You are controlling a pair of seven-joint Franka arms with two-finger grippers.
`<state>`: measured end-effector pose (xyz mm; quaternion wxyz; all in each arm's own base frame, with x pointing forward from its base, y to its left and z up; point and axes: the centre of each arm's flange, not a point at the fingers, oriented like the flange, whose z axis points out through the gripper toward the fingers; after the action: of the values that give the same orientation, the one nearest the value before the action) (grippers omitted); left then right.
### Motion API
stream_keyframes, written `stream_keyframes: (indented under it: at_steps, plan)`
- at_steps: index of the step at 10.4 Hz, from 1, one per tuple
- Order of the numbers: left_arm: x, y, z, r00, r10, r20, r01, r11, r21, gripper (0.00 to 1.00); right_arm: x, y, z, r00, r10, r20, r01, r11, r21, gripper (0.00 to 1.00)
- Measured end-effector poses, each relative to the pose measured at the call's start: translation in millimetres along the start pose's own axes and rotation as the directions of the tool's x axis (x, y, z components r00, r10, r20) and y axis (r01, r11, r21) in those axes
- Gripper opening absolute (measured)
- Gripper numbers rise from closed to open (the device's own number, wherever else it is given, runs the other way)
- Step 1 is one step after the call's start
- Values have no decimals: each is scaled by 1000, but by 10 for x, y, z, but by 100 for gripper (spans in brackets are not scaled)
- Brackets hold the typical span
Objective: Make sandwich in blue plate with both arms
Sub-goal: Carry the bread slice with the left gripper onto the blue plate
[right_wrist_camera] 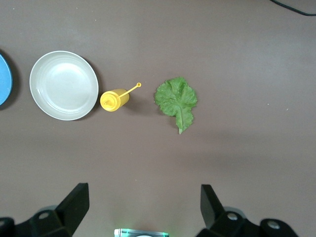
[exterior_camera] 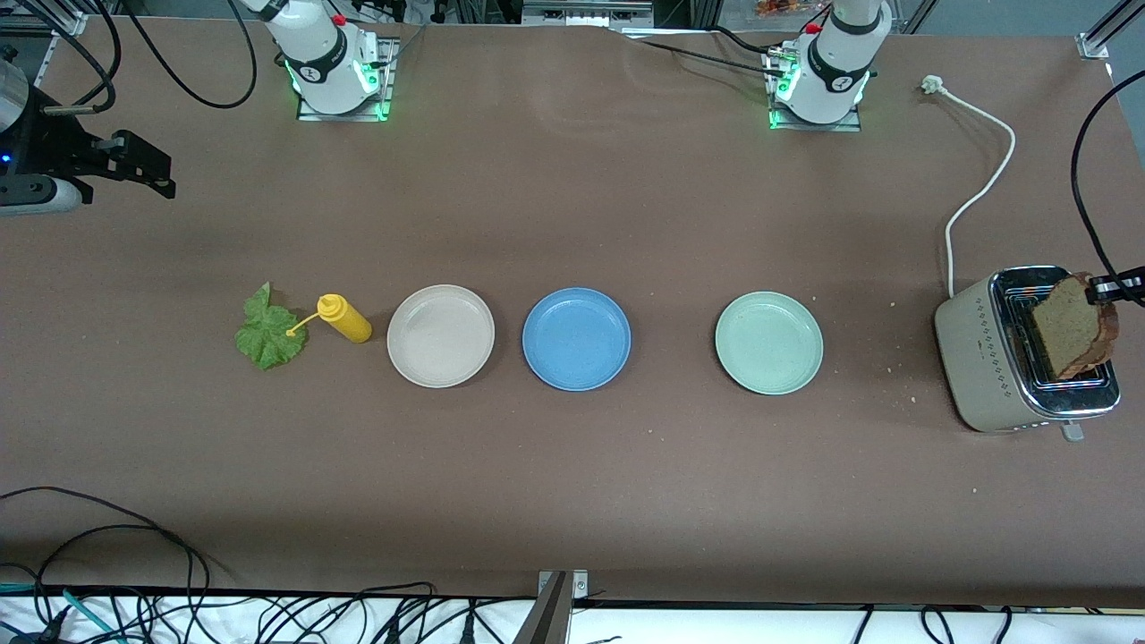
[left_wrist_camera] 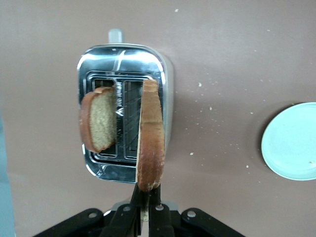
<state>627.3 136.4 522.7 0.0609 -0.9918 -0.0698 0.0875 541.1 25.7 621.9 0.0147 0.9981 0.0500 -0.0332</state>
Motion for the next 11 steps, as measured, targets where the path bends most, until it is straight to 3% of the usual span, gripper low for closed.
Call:
stream_keyframes:
  at_steps: [2, 5, 8, 11]
  plan:
    - [27, 270, -4, 999, 47, -1, -47, 999, -4, 7, 0, 1, 1, 1000, 0, 0, 0, 1000, 0, 100]
    - [11, 1058, 40, 992, 125, 13, -124, 990, -66, 7, 3, 4, 4, 1000, 1, 0, -1, 1000, 0, 100]
    - [-112, 1974, 177, 989, 134, 59, -119, 970, -214, 7, 5, 4, 6, 1000, 1, 1, -1, 1000, 0, 100]
    - [-238, 2868, 538, 974, 209, 88, -158, 905, -394, 7, 6, 6, 8, 1000, 1, 1, -1, 1000, 1, 100]
